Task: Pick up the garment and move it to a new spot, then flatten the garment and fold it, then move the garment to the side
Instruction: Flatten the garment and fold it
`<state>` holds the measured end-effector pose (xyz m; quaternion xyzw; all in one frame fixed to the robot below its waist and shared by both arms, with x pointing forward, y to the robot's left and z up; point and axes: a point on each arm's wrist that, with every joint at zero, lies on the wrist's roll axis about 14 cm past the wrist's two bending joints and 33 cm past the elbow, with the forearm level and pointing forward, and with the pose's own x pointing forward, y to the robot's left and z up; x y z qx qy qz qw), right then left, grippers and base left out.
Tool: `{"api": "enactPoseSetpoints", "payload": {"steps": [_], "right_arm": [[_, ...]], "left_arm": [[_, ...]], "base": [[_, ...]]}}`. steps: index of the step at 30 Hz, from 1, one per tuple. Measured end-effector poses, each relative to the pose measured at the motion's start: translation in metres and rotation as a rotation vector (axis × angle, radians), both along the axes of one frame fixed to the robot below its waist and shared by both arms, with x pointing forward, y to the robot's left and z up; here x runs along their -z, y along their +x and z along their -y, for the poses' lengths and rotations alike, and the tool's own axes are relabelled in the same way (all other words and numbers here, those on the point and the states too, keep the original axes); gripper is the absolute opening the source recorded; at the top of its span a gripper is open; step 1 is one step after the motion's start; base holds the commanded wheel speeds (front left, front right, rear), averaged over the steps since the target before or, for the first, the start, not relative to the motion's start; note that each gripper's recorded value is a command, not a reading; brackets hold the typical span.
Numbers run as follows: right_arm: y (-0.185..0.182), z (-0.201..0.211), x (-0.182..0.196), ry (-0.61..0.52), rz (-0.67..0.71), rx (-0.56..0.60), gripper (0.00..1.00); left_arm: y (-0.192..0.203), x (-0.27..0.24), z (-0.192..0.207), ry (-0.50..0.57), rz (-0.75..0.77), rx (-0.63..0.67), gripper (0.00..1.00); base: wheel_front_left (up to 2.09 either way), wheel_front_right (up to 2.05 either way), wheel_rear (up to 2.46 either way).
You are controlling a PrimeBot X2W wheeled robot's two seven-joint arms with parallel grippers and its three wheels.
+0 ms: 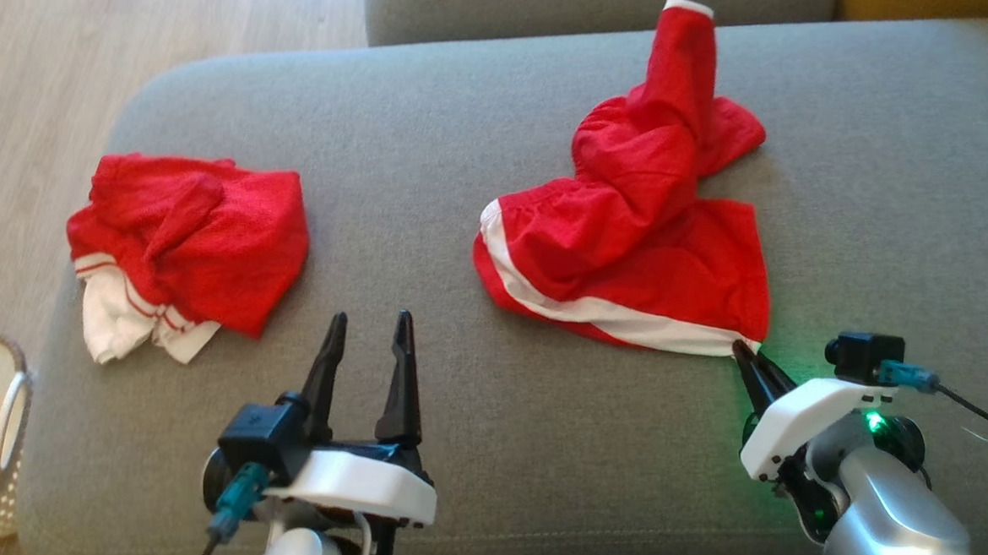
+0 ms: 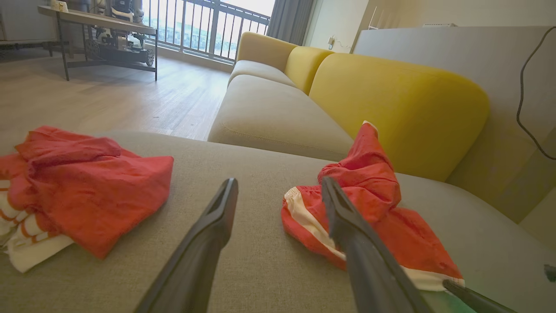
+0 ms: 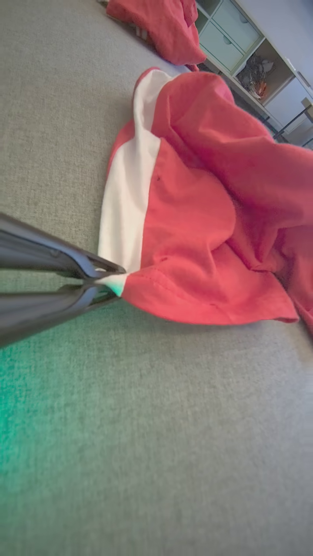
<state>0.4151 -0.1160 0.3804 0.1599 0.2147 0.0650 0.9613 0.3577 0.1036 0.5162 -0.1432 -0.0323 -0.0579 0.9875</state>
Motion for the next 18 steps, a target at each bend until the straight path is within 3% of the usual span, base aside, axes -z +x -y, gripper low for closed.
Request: {"api": "enactPoseSetpoints", "payload": {"steps": [13,18], "right_arm": [[-0.009,0.047,-0.038,-0.153,0.061,0.031,0.0],[-0.034,0.101,-0.04,-0.237,0.002,0.14,0.0]], "left_arm": [[0.004,-0.004,0.023,0.013,0.02,0.078,1.0],[0.012,0.018,0.053,0.05,-0.041,0.178,1.0]], "base": [[0.0,0.0,0.0],[0.0,0.0,0.0]]}}
